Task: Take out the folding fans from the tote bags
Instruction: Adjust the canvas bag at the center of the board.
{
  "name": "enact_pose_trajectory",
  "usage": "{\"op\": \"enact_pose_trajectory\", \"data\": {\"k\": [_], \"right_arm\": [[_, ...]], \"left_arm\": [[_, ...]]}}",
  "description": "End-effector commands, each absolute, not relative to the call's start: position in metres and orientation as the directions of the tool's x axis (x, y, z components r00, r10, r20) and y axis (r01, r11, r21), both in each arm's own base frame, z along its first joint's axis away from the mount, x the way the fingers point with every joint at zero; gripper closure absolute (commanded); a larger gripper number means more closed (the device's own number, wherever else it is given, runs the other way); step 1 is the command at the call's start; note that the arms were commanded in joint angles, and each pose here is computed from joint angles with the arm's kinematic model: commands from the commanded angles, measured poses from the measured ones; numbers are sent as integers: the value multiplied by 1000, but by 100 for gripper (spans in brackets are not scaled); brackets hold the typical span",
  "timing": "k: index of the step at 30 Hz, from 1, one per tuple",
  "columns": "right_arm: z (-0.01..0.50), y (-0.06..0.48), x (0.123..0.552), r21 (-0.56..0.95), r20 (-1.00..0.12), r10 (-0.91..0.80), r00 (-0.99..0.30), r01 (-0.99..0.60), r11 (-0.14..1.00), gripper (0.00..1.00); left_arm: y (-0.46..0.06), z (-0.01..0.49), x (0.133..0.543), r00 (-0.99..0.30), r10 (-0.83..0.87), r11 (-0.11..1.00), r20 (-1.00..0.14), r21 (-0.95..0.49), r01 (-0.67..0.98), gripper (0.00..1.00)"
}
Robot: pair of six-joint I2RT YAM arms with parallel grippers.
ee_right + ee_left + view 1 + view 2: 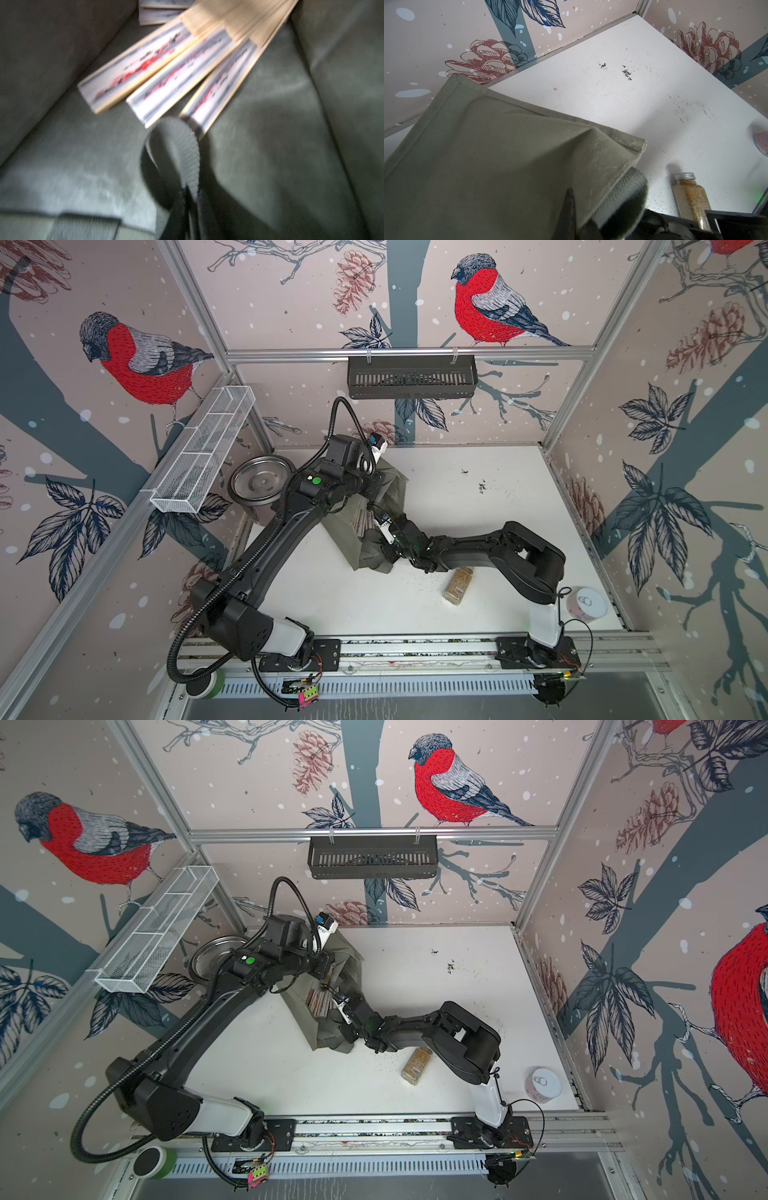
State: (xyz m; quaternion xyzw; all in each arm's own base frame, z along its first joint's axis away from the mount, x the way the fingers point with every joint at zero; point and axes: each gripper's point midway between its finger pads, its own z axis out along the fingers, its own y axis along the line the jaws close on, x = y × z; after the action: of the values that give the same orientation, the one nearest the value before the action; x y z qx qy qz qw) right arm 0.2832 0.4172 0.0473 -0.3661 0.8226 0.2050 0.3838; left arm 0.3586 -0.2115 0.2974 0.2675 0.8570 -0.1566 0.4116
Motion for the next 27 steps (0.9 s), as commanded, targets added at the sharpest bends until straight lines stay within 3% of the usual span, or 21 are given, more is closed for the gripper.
{"op": "enact_pose_trajectory", "data": {"k": [1,5,8,11,13,16,19,23,27], "right_arm": [[64,413,266,75,-808,-429,-403,-793,605,91],[91,397,232,79,-883,-358,-305,-846,527,92],[88,385,208,24,-886,-399,-236,-883,469,91],[71,376,176,-40,-863,-482,-150,-932,360,78],[57,368,158,-128,-835,-547,-57,-947,294,75],[45,358,145,-239,-783,-620,54,-946,219,59],[59,355,149,-288,-795,-600,90,-926,243,50],[114,363,153,-280,-893,-430,131,-910,305,39],[150,371,194,-145,-958,-287,11,-881,451,32]], "left_arm": [[-208,305,365,-489,320,821,-812,-20,570,100],[-203,299,367,-500,319,837,-805,-7,546,100],[-201,298,368,-500,314,844,-807,-3,536,100],[-200,299,368,-497,312,844,-810,-3,536,100],[-200,300,368,-497,308,846,-811,-5,533,100],[-200,304,367,-492,303,842,-816,-12,539,100],[-201,309,365,-485,296,839,-823,-19,544,100],[-203,317,361,-480,290,831,-828,-31,555,100],[-203,324,358,-465,279,828,-840,-35,560,100]]}}
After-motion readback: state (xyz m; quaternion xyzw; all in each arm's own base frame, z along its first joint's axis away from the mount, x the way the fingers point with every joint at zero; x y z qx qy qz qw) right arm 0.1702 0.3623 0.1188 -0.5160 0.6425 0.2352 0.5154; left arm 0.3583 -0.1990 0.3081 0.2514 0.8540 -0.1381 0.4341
